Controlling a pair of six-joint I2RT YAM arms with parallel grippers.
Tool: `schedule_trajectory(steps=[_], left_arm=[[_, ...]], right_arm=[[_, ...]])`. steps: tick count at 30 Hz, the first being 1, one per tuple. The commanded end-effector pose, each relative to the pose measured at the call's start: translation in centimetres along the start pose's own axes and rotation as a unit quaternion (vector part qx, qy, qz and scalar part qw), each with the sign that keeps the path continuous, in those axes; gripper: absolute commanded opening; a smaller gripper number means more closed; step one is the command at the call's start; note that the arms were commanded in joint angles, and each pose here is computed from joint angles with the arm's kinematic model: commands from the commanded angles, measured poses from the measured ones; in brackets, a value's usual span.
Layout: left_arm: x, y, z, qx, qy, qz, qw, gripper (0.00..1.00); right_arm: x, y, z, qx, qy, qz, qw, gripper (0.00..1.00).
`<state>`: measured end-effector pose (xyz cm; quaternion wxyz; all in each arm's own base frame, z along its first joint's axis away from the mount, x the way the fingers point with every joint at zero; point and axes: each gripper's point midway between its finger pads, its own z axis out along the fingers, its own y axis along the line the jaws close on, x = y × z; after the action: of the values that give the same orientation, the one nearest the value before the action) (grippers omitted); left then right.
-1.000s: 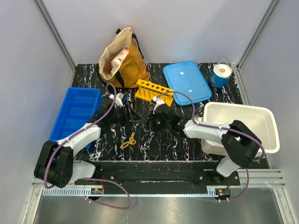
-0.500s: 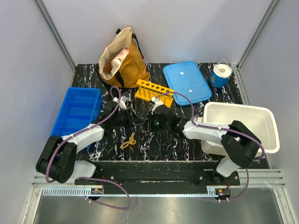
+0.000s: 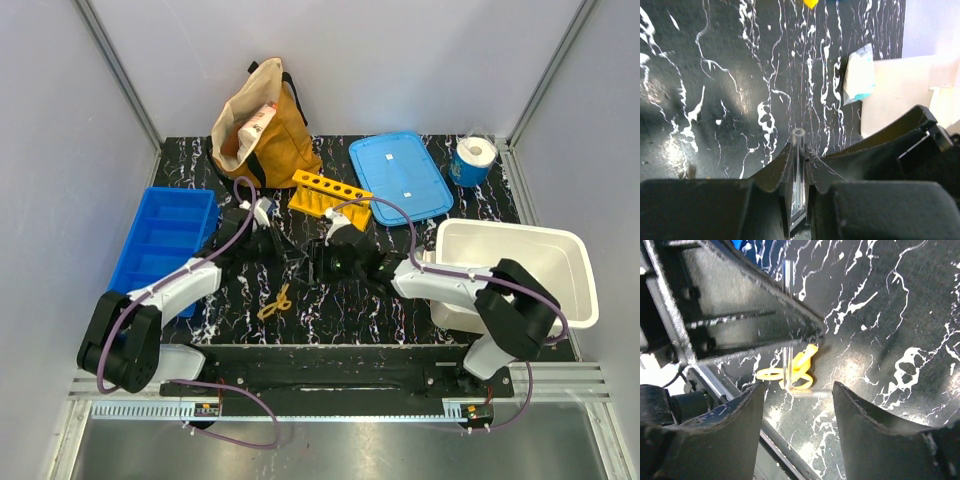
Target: Organize the chemistry lab equipment
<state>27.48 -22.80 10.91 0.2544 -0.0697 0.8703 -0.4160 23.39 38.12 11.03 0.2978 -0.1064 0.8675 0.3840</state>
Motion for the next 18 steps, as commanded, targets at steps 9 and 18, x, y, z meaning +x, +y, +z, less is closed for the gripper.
schedule_trajectory(steps=[9, 18], left_arm=[[-15.3, 2.8, -11.5, -0.090, -0.205, -0.005, 0.975, 0.13], [-19.1, 12.0, -20.0, -0.157, -0.309, -0.118, 0.931, 0.13]], right_arm=[[-3.2, 3.0, -5.2, -0.034, -0.063, -0.015, 0.997, 0.87], [-3.0, 3.0, -6.0, -0.041, -0.067, -0.015, 0.997, 0.90]])
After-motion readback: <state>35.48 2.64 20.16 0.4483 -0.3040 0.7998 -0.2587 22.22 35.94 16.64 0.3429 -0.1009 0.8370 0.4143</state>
